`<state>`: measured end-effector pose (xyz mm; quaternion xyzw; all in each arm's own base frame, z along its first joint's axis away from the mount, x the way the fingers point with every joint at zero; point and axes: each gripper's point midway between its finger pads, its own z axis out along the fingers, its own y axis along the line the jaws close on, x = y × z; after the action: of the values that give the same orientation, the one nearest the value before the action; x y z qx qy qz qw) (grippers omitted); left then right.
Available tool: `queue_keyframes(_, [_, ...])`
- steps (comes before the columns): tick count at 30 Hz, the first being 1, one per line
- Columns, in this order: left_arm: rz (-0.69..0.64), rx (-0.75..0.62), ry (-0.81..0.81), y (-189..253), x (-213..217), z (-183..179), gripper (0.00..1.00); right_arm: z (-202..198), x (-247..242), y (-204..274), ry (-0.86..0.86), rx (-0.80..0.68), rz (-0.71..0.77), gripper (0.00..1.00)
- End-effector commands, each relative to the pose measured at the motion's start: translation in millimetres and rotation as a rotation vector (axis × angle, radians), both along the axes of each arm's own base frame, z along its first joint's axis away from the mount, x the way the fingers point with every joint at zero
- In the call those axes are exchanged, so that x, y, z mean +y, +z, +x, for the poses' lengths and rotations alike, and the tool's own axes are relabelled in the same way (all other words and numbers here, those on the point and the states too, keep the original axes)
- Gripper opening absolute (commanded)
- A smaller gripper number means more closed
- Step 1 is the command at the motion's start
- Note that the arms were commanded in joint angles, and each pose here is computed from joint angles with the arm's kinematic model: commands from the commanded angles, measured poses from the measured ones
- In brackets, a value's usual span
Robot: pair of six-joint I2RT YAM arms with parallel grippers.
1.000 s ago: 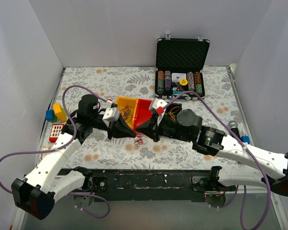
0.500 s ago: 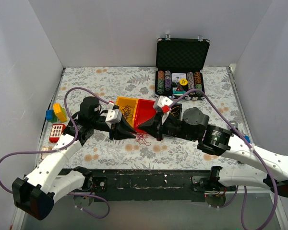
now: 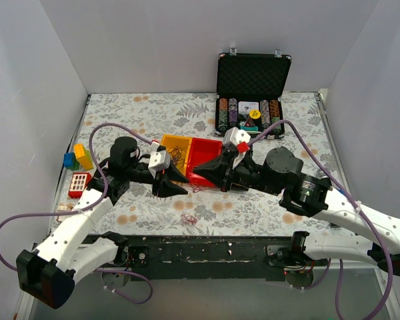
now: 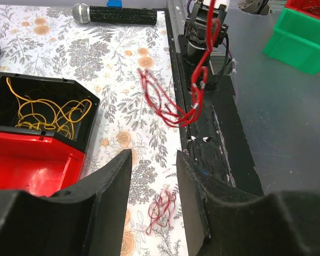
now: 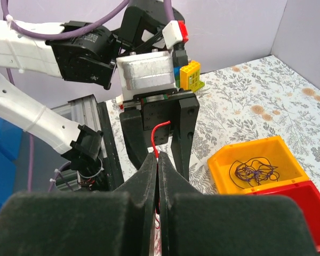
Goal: Untangle the cables
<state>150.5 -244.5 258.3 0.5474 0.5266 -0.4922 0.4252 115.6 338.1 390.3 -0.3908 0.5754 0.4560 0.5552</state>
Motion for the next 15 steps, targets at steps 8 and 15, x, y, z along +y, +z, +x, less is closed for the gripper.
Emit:
queue_keyframes(8, [0.007, 0.021, 0.026, -11.7, 5.4, -9.8, 0.41, -0.4, 0.2, 61.1, 0.006, -0.085, 0.114, 0.01])
queue_keyframes(15, [0.176, -0.156, 0.041, -78.9, 25.5, -5.9, 0.44, 31.1, -3.7, 28.8, -0.155, -0.076, 0.014, 0.01])
